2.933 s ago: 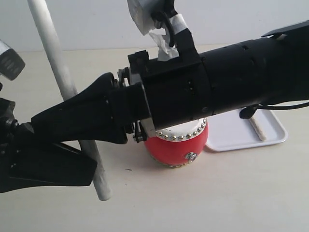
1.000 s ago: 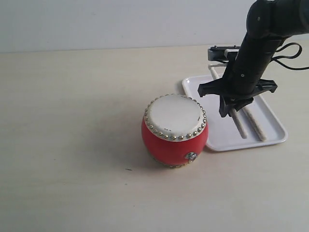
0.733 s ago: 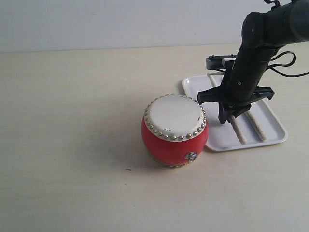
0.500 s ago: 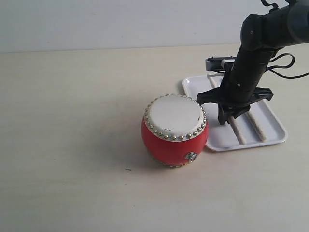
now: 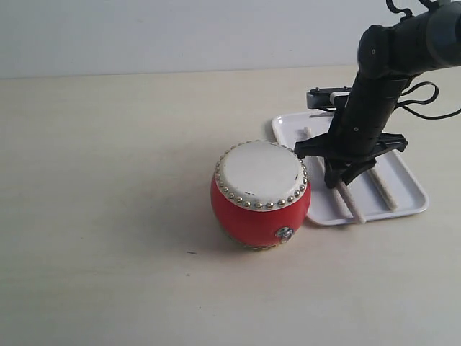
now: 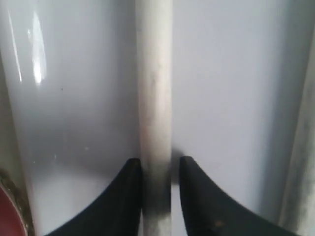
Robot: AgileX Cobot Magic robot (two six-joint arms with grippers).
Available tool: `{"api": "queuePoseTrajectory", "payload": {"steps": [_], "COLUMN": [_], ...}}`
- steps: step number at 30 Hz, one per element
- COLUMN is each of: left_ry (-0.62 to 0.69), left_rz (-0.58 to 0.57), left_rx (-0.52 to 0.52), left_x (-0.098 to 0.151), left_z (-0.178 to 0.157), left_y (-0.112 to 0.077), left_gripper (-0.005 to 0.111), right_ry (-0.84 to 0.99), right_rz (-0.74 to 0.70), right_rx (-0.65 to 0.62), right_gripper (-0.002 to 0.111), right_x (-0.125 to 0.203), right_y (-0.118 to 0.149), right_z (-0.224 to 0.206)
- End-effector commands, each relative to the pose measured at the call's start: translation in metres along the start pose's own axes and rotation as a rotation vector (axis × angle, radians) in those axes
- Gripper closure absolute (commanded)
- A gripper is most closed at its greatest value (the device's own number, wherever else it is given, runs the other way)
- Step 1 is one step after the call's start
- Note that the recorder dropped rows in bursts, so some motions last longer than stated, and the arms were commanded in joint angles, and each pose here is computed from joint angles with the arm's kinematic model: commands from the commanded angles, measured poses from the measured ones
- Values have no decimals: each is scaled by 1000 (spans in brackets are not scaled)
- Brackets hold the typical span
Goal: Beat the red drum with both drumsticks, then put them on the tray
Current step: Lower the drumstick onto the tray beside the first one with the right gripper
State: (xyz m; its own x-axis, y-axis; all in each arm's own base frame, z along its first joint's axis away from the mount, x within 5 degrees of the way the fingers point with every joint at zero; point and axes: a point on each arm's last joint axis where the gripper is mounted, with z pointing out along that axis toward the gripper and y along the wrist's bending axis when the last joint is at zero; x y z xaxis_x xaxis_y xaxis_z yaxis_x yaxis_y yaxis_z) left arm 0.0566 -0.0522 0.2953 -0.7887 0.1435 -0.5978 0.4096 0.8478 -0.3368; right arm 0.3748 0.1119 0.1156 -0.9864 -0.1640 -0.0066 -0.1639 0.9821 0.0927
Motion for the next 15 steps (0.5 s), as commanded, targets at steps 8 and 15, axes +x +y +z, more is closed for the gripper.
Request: {"api": "queuePoseTrajectory", "payload": {"steps": [8, 15], "left_ry": [-19, -19], "left_rz": [-2, 1], "left_rx": [-4, -4], "left_x": [0, 0], "left_z": [-1, -1], "left_y": [0, 0], "left_gripper": [107, 107], "right_ry": [-59, -122], "right_rz": [-5, -39], "right_rx": [-1, -2], "right_gripper": [66, 66], "right_x": [-2, -4], "right_y": [0, 1], "right_z": [-19, -35]}}
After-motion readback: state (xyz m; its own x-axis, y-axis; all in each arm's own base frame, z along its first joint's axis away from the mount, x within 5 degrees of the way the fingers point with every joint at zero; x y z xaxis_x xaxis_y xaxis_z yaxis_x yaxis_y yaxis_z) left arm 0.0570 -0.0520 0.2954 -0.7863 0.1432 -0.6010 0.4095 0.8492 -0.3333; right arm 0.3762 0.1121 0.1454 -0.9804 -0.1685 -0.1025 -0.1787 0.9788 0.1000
